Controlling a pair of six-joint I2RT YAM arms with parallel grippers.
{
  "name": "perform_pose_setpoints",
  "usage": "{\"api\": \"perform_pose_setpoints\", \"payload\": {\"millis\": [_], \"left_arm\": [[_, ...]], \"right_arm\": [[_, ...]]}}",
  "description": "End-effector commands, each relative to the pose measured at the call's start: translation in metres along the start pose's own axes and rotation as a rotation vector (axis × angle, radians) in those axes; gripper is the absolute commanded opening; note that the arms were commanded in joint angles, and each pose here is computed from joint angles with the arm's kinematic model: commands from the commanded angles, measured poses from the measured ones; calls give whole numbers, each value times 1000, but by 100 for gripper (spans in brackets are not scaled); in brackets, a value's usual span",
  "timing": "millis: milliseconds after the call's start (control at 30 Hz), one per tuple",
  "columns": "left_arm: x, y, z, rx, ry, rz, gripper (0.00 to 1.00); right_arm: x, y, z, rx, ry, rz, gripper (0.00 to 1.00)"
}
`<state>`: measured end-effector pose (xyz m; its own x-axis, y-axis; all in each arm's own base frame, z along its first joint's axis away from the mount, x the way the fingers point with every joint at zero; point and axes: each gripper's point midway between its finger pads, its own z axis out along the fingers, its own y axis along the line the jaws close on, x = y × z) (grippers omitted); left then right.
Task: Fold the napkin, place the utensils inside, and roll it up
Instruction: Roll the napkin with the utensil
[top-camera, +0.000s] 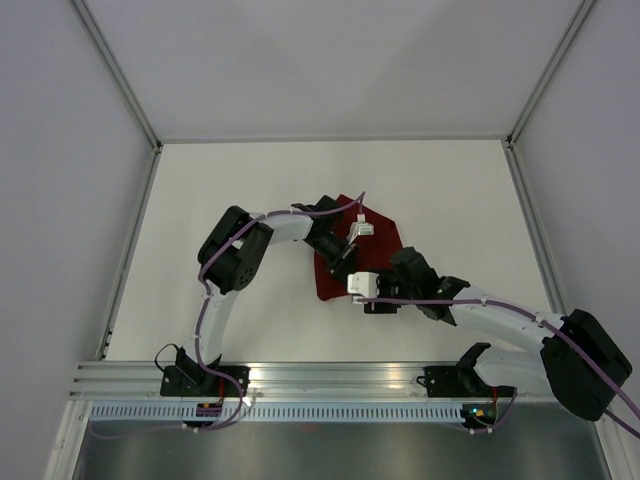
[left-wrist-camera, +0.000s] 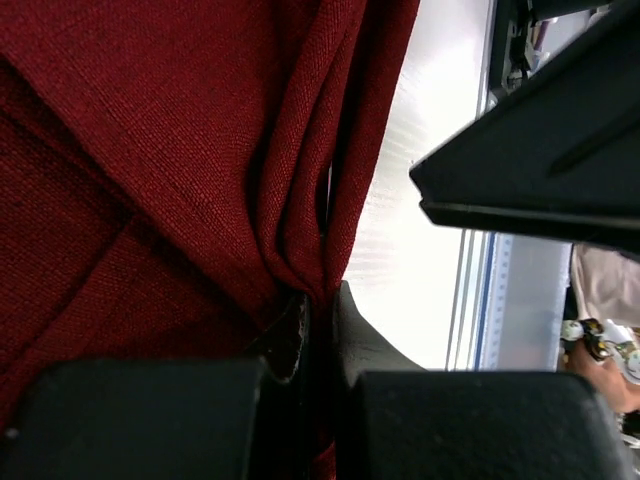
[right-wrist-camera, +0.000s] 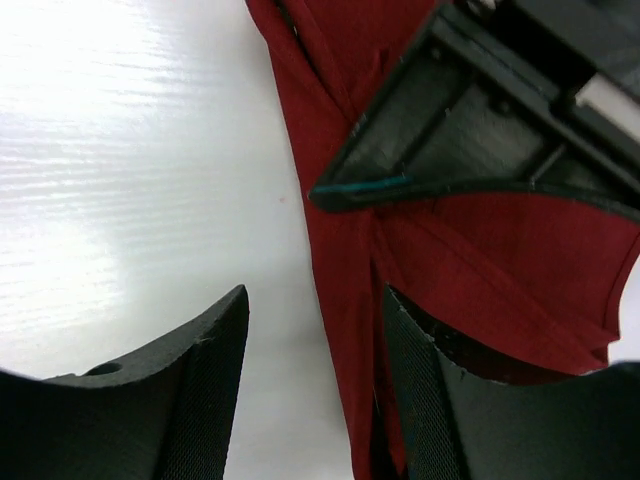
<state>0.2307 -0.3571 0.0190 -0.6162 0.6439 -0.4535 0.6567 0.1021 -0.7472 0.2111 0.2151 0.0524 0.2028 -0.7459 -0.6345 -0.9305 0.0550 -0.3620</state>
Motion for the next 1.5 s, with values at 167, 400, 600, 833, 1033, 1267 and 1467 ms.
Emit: {"api": "perform_pose_setpoints", "payload": {"millis": [167,400,600,833,1033,1267,1467], "left_arm": [[26,12,10,9,78,-100,2],[29,14,8,19,97,-110,2],[25,10,3,22,94,-91,10],[9,-1,-10,-2,57,-48,29],[-17,-19,-24,-9,-17,0,32],[-35,-27,-45,-60,-100,73,29],[-62,-20,-92,-230,-313,115,27]], "right_arm": [[-10,-5,25,88,23,-188,60],[5,-5,37,98,84,-233,56],[14,7,44,1,139,-220,35],[21,34,41,-164,189,-155,23],[17,48,37,-301,185,-64,18],[16,51,39,-419,173,36,16],[18,46,36,-545,163,144,15]]}}
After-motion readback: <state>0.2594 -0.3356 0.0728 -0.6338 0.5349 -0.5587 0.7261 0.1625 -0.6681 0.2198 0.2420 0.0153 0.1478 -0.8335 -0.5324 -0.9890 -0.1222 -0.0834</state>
